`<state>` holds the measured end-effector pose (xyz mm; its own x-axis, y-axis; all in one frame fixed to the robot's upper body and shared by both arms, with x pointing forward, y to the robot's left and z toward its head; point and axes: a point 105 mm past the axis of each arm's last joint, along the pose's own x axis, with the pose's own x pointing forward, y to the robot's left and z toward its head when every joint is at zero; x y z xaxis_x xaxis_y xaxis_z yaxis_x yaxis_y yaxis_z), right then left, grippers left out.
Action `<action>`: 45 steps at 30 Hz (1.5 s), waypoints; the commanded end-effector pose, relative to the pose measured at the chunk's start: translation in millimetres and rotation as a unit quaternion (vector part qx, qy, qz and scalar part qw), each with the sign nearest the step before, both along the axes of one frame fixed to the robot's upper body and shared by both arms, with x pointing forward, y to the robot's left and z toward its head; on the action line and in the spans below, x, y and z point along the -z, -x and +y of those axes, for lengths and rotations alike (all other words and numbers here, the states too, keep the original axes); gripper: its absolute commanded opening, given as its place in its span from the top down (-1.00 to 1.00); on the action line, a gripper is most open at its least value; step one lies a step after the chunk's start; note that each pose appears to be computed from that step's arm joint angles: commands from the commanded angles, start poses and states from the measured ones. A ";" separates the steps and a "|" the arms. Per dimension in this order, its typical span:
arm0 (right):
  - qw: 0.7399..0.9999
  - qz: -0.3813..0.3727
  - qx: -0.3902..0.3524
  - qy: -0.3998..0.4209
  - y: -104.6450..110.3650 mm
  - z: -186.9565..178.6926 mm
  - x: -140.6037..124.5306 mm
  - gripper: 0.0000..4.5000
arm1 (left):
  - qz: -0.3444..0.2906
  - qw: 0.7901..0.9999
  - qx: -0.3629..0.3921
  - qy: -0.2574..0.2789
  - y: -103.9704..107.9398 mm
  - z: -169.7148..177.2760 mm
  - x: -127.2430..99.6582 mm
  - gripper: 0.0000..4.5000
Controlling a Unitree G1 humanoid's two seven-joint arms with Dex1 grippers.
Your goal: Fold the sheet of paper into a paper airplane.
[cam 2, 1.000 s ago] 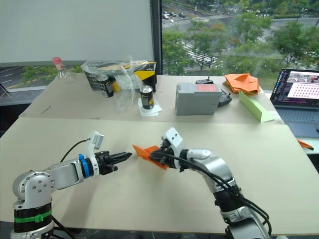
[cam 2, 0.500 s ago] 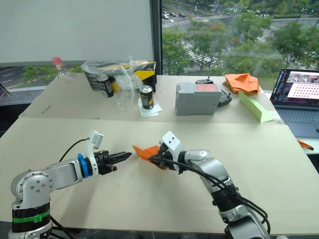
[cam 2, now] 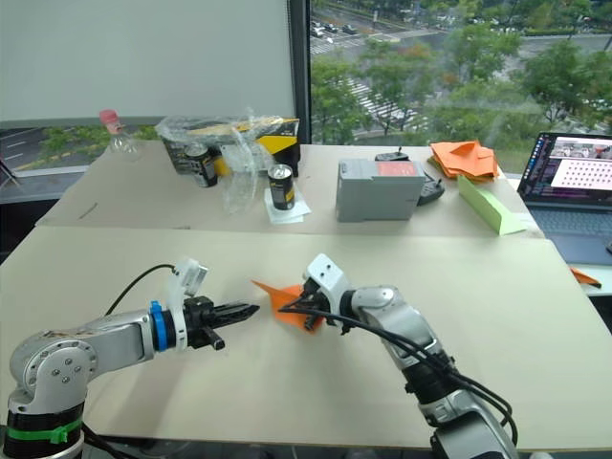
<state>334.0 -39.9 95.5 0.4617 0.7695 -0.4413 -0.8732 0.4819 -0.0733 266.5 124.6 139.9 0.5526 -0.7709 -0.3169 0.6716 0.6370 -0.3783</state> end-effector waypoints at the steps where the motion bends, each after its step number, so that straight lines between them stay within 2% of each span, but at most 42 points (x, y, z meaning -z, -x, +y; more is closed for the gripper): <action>1: 1.000 -0.015 0.000 0.005 -2.2 -0.4 -4.5 0.99 | -0.040 0.999 0.031 -0.011 7.2 -6.2 -10.5 1.00; 5: 0.999 -0.030 0.019 -0.005 -6.1 -8.3 -12.2 0.99 | -0.069 0.996 0.048 -0.020 9.3 -9.0 -16.7 1.00; 11: 0.993 -0.066 0.092 -0.014 -20.1 -37.9 -27.9 0.99 | -0.136 0.989 0.061 -0.021 7.7 -13.5 -29.5 1.00; 14: 0.989 -0.089 0.119 -0.011 -21.2 -52.4 -35.3 0.99 | -0.149 0.986 0.074 -0.011 9.7 -16.7 -32.0 1.00; 19: 0.970 -0.122 0.211 -0.005 -21.2 -89.1 -47.5 0.99 | -0.160 0.982 0.100 -0.009 12.7 -21.6 -31.8 1.00; 24: 0.939 -0.141 0.313 -0.022 -17.4 -125.6 -54.7 0.99 | -0.162 0.981 0.109 -0.003 10.5 -23.6 -31.0 1.00; 30: 0.883 -0.148 0.445 -0.014 -13.1 -176.3 -49.4 0.99 | -0.159 0.980 0.119 -0.001 6.8 -26.8 -26.8 1.00; 33: 0.854 -0.161 0.494 -0.004 -11.4 -197.7 -51.9 0.99 | -0.158 0.980 0.124 -0.003 4.7 -27.8 -25.2 1.00; 38: 0.825 -0.153 0.543 0.020 -7.2 -221.0 -46.1 0.99 | -0.158 0.979 0.125 -0.005 1.2 -27.2 -24.2 1.00; 45: 0.823 -0.114 0.555 0.037 -2.6 -233.4 -23.0 0.99 | -0.152 0.981 0.123 -0.007 -0.6 -27.1 -22.2 1.00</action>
<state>337.6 -265.4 109.5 0.9378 -0.1757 -0.2994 0.1070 0.9668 -0.2322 267.7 100.8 153.4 0.4285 -0.8803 -0.2038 0.8729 0.4616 -0.1583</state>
